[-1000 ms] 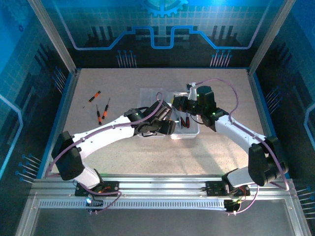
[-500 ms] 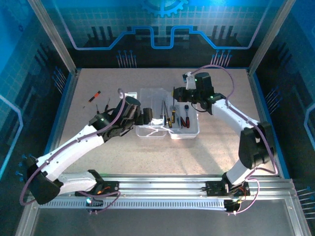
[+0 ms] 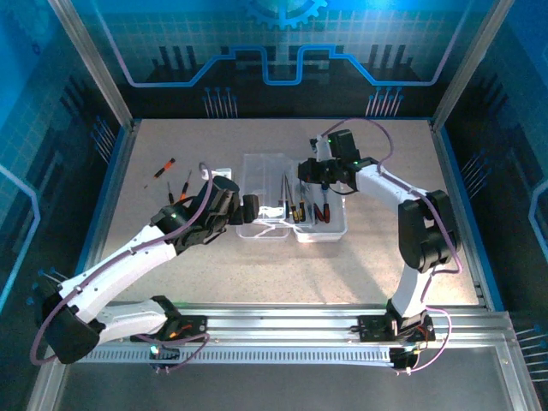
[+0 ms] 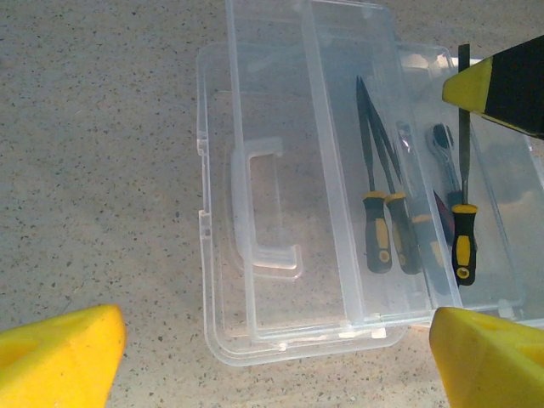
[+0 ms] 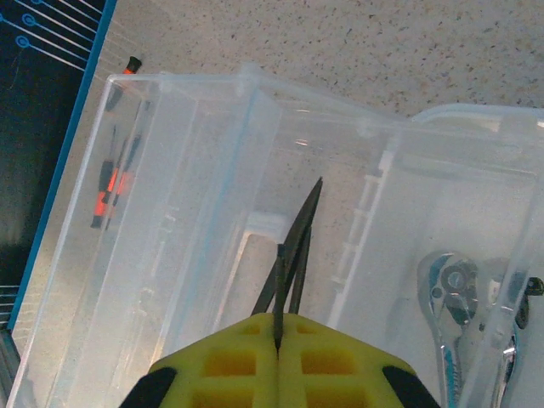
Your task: Pack the tool kit
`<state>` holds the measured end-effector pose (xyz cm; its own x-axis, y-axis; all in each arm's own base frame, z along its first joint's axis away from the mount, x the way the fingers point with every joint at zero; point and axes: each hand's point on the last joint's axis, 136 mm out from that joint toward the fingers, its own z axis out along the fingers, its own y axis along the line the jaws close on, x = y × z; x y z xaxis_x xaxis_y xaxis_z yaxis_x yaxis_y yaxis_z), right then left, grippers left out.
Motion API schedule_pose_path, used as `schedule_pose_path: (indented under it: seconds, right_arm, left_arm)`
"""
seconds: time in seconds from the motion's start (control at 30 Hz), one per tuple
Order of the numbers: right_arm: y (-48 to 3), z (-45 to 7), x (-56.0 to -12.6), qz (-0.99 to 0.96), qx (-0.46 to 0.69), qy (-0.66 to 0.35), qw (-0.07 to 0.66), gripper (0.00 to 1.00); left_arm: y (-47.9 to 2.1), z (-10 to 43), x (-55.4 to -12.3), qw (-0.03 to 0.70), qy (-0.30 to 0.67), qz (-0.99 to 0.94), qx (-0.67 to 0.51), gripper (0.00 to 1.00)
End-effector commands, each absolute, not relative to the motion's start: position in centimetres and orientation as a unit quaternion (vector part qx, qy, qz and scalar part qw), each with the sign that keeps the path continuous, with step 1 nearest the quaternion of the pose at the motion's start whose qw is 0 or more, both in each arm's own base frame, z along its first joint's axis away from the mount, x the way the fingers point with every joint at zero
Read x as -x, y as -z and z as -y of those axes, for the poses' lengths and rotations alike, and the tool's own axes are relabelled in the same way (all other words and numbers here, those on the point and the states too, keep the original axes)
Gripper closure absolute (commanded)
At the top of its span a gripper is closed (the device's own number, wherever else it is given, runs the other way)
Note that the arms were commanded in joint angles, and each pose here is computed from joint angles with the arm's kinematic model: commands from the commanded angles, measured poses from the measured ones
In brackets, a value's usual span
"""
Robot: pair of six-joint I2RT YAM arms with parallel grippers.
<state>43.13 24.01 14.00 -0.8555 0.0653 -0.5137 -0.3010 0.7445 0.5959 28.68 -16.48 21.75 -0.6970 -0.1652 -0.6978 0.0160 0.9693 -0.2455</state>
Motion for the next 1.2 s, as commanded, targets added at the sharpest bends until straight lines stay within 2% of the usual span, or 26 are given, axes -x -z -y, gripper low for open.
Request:
schedule_pose_path:
  seconds: [0.0, 0.2, 0.37, 0.53, 0.87, 1.07, 1.17]
  right_arm:
    - [-12.7, -23.0, -43.5, -0.906, 0.049, -0.345, 0.24, 0.92]
    - [-12.5, -22.6, -43.6, -0.908, 0.039, -0.344, 0.238, 0.85]
    - [-13.2, -22.5, -43.7, -0.902, 0.036, -0.355, 0.243, 0.75]
    - [-15.0, -22.4, -43.2, -0.894, 0.037, -0.363, 0.259, 0.74]
    - [-19.8, -20.8, -39.6, -0.869, 0.041, -0.366, 0.331, 0.73]
    - [-19.6, -19.1, -37.1, -0.859, 0.018, -0.34, 0.382, 0.72]
    - [-18.1, -18.4, -36.0, -0.857, 0.005, -0.323, 0.401, 0.71]
  left_arm:
    - [-22.0, 16.3, -29.4, 0.397, 0.12, -0.908, 0.06, 0.07]
    - [-21.6, 16.6, -29.7, 0.386, 0.131, -0.911, 0.066, 0.07]
    - [-21.4, 16.6, -29.7, 0.38, 0.132, -0.913, 0.068, 0.06]
    - [-21.3, 16.2, -29.8, 0.38, 0.132, -0.912, 0.079, 0.06]
    - [-19.3, 12.1, -31.2, 0.368, 0.109, -0.91, 0.159, 0.19]
    - [-17.8, 8.6, -32.8, 0.35, 0.091, -0.911, 0.199, 0.26]
    - [-16.8, 6.9, -34.0, 0.336, 0.073, -0.916, 0.208, 0.26]
